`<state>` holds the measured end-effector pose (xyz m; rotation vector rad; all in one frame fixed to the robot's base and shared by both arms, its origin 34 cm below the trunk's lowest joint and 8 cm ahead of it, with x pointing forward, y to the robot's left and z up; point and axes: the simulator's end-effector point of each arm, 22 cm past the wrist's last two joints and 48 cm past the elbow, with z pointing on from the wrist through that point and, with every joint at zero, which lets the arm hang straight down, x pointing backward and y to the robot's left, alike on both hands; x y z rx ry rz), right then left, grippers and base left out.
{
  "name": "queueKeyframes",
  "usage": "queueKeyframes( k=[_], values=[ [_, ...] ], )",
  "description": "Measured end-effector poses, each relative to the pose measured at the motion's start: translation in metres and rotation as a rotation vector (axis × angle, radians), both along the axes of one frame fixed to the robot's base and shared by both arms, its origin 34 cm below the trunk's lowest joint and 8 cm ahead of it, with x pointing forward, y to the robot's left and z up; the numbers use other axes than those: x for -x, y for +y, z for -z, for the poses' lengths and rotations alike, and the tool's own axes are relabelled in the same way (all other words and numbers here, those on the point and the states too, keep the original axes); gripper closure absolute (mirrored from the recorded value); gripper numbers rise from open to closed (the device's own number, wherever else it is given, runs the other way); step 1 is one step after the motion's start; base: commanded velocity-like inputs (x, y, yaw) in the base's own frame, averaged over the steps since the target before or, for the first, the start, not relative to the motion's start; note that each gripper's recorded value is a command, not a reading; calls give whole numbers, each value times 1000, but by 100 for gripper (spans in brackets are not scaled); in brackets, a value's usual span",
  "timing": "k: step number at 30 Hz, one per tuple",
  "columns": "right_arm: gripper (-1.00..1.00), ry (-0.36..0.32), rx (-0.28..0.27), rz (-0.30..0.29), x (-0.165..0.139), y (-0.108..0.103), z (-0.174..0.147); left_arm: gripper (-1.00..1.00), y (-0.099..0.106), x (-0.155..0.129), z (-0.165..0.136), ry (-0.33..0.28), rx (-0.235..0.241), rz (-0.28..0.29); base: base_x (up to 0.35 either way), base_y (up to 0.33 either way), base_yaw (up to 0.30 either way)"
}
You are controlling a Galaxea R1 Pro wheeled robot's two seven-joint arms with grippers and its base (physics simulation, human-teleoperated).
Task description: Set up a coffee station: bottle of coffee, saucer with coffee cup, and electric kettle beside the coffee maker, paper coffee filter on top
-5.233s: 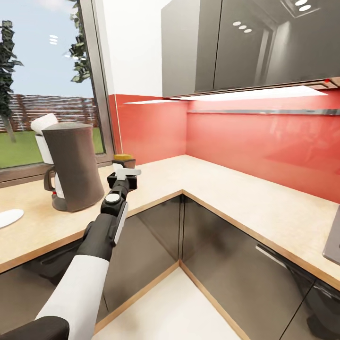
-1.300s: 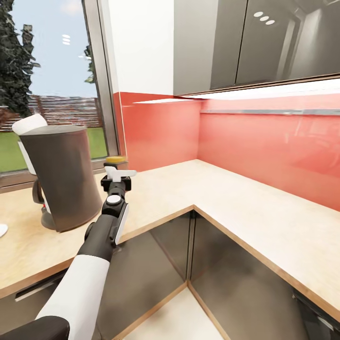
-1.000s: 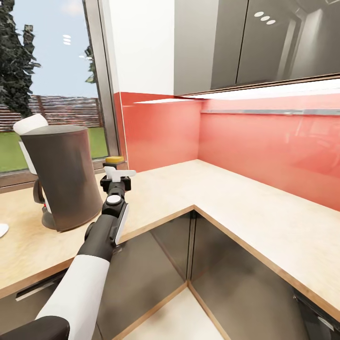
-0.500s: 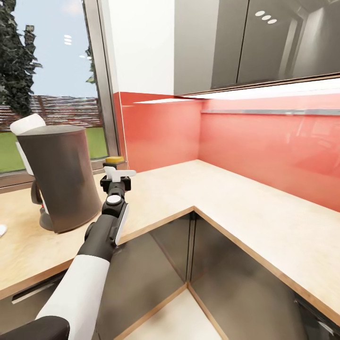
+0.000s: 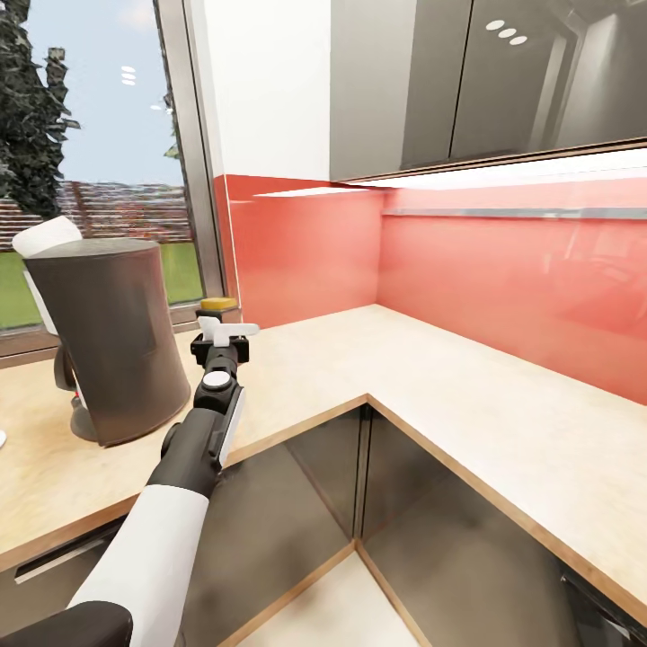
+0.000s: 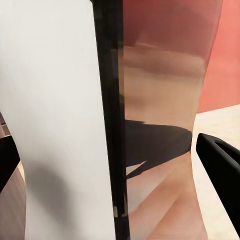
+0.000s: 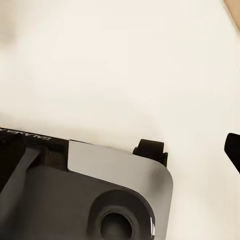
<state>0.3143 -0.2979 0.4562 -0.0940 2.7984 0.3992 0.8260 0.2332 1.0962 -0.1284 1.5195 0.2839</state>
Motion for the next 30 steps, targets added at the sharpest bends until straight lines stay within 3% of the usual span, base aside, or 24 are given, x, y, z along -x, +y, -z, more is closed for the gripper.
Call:
queueKeyframes(
  k=[30],
  values=[
    [-100,0,1,1,0,0,0,100,0,0,0,2,1,-1,50,0,15]
  ],
)
